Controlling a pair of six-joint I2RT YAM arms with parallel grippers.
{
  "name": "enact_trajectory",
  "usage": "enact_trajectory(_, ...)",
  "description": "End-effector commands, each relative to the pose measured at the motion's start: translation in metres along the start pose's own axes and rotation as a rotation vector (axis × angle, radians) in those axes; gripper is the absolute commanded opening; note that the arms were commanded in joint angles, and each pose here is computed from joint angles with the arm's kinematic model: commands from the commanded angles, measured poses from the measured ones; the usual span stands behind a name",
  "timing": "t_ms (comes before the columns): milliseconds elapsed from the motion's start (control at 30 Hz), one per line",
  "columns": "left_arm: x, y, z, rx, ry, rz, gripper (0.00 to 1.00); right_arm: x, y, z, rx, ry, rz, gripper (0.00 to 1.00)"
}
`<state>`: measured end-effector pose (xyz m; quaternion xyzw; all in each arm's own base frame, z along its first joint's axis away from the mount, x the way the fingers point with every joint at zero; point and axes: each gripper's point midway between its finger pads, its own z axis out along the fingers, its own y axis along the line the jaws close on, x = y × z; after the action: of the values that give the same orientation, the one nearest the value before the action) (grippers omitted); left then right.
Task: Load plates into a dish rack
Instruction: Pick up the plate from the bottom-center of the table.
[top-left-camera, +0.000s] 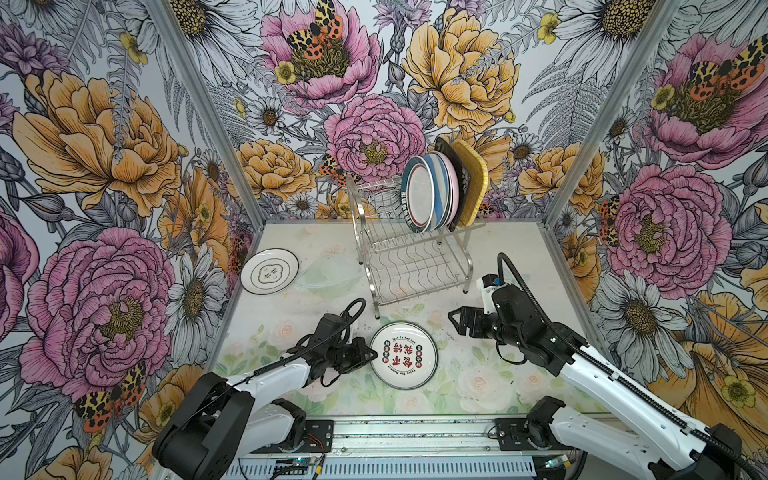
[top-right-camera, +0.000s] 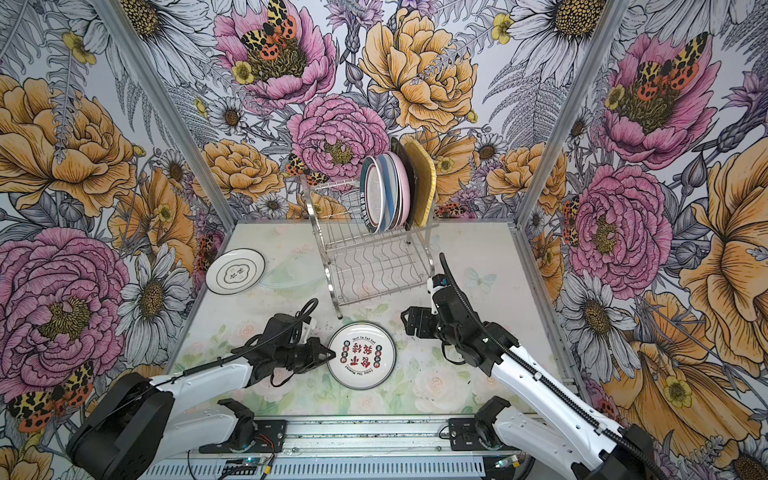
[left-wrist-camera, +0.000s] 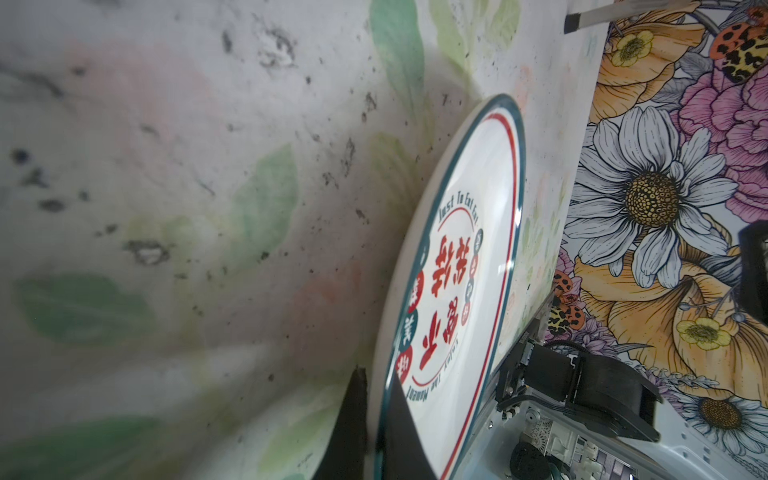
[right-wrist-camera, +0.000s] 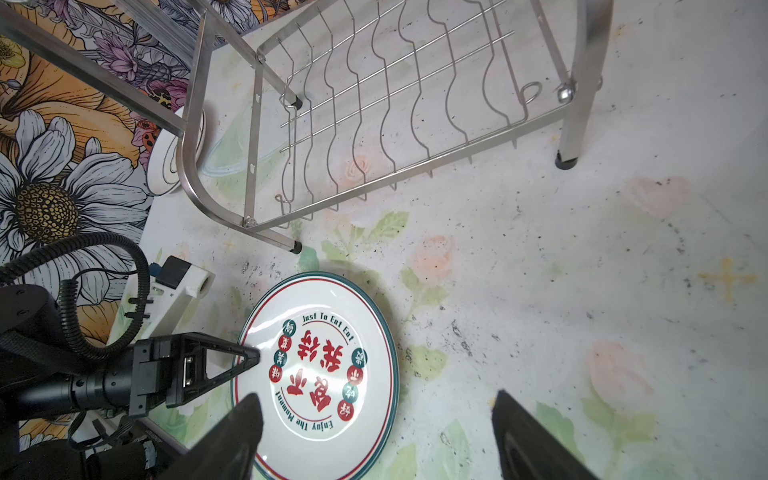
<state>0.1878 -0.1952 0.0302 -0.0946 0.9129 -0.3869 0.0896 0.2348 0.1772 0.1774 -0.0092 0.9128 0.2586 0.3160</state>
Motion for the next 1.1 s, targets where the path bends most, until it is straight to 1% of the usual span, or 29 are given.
enact_trajectory(0,0.000,-0.008,-0.004,0.027,-0.006,0.014,0.00,0.001,0.001,0.007,-0.025,0.004,-0.001,0.88)
enact_trajectory(167,-0.009,-0.042,-0.019,0.136,-0.040,0.068,0.00,0.014,0.004,0.022,-0.076,0.061,0.023,0.90)
enact_trajectory(300,-0.013,-0.070,-0.031,0.217,-0.052,0.114,0.00,0.025,0.014,0.035,-0.171,0.109,0.051,0.90)
enact_trajectory(467,-0.017,-0.099,-0.045,0.310,-0.065,0.154,0.00,0.031,0.037,0.040,-0.305,0.158,0.054,0.89)
enact_trajectory(600,-0.021,-0.115,-0.050,0.356,-0.064,0.174,0.00,0.033,0.049,0.042,-0.376,0.186,0.049,0.84)
enact_trajectory(900,-0.024,-0.127,-0.051,0.389,-0.055,0.196,0.00,0.028,0.068,0.040,-0.480,0.193,0.053,0.59)
enact_trajectory(1067,-0.026,-0.129,-0.050,0.391,-0.052,0.199,0.00,0.028,0.072,0.039,-0.520,0.190,0.071,0.35)
